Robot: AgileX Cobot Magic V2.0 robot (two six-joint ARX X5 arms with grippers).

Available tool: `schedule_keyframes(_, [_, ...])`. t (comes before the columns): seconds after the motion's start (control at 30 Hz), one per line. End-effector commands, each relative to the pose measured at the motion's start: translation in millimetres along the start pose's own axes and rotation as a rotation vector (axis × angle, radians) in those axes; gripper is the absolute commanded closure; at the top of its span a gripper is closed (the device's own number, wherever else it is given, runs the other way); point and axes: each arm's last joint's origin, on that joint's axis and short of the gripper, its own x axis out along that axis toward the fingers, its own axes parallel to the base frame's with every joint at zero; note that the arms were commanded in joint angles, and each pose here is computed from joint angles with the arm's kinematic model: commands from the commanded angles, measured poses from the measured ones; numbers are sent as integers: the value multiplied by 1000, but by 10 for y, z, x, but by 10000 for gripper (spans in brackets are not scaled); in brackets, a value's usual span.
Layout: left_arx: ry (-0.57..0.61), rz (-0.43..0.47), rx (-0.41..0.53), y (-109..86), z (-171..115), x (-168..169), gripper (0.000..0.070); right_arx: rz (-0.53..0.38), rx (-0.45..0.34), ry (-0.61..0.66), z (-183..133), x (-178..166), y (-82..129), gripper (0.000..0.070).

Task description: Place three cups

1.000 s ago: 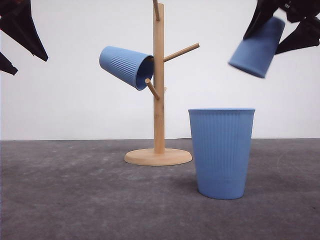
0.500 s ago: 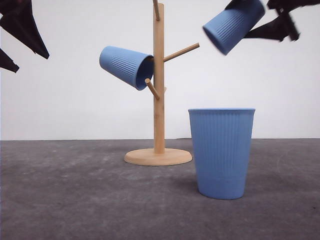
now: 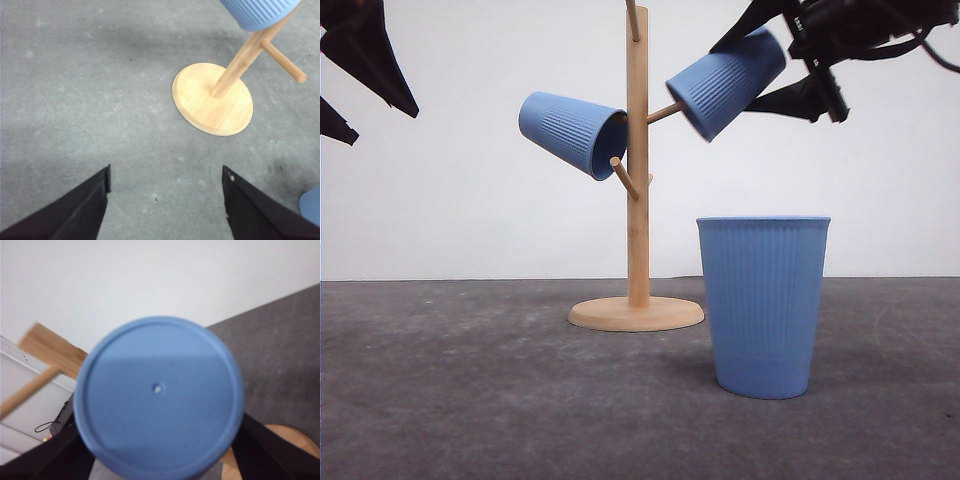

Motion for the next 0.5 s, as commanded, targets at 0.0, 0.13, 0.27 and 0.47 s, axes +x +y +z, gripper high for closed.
schedule_keyframes(0.0, [-16, -2, 7, -10, 41, -4, 282, 8, -16, 2, -12, 67, -3, 322])
schedule_keyframes(0.13, [-16, -2, 7, -10, 41, -4, 282, -4, -34, 7, -64, 120, -2, 322])
schedule_keyframes(0.27, [-16, -2, 7, -10, 41, -4, 282, -10, -46, 10, -85, 139, -5, 320])
schedule_keyframes(0.47, [-16, -2, 7, -10, 42, -4, 282, -21, -48, 5, -98, 150, 2, 237])
